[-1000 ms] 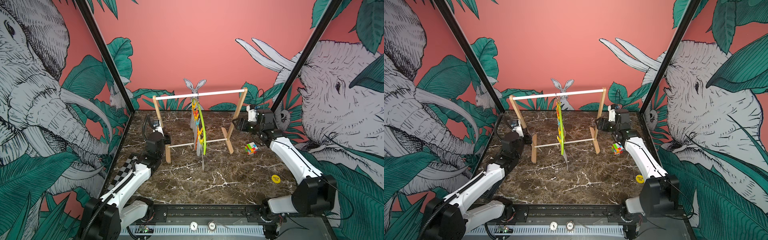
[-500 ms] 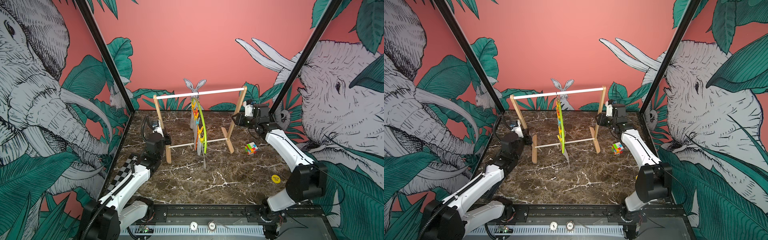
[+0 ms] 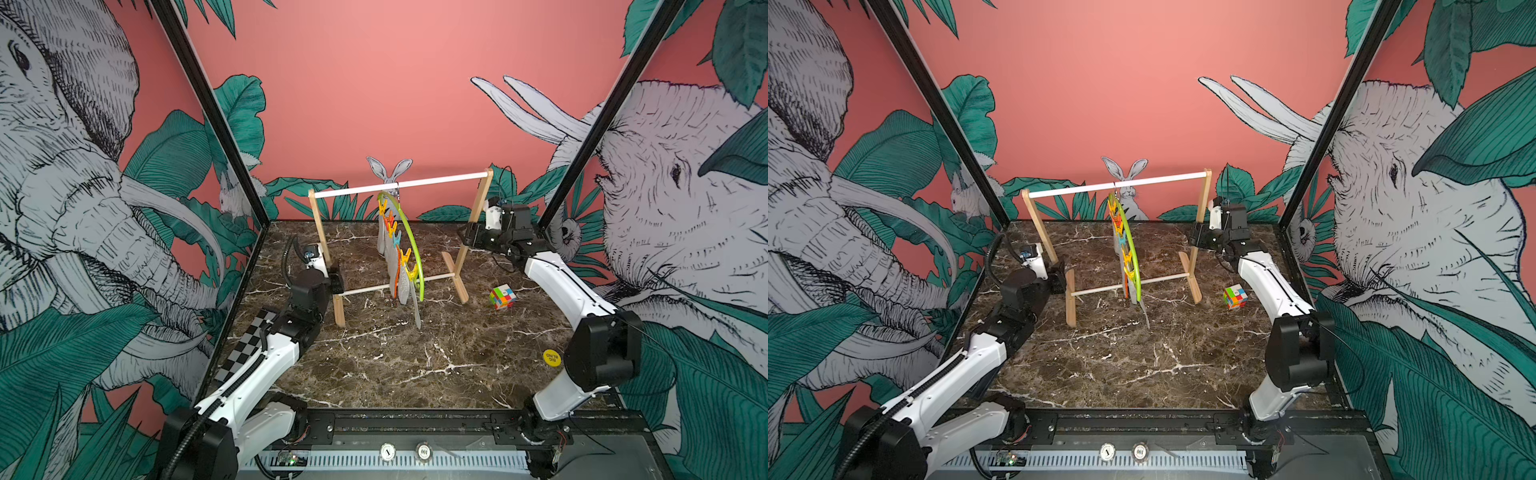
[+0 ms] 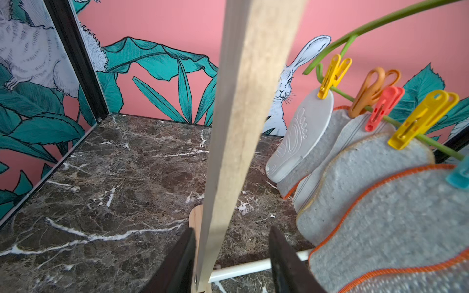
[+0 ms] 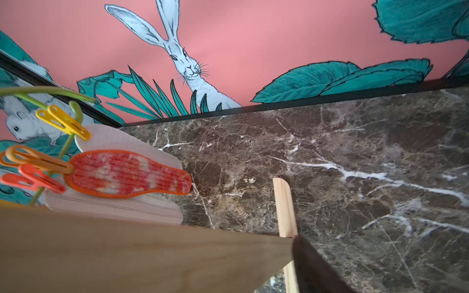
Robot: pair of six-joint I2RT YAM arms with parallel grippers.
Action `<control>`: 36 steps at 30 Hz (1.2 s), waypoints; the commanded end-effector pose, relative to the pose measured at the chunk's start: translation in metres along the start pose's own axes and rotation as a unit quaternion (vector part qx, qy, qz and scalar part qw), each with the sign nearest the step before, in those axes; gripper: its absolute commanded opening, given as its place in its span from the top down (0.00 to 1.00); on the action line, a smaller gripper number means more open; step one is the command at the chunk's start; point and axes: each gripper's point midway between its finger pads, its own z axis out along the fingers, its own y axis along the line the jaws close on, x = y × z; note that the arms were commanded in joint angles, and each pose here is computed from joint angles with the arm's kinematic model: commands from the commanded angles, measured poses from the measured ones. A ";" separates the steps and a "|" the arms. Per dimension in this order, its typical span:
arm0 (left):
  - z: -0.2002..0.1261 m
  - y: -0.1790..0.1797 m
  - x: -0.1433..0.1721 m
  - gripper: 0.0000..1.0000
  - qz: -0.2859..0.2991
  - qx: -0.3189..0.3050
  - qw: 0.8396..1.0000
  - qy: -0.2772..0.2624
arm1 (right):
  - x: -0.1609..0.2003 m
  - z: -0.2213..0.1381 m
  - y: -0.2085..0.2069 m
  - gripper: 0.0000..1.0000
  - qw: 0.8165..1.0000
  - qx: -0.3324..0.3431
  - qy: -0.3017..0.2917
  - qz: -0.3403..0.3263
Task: Take the shoe insoles off the hanger
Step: Move the clothesline to the center of the board, then remove the insole from the hanger.
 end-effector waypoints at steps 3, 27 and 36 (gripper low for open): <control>-0.023 0.003 -0.002 0.37 0.004 0.009 1.000 -0.001 | -0.017 -0.040 0.014 0.11 0.999 -0.002 -0.052 -0.016; -0.101 -0.029 -0.004 0.10 -0.009 0.149 0.989 0.019 | 0.049 -0.143 0.069 0.14 0.994 -0.104 -0.006 0.040; -0.113 -0.082 0.053 0.15 0.029 0.217 0.976 -0.010 | 0.122 -0.113 0.079 0.16 0.988 -0.119 0.056 0.075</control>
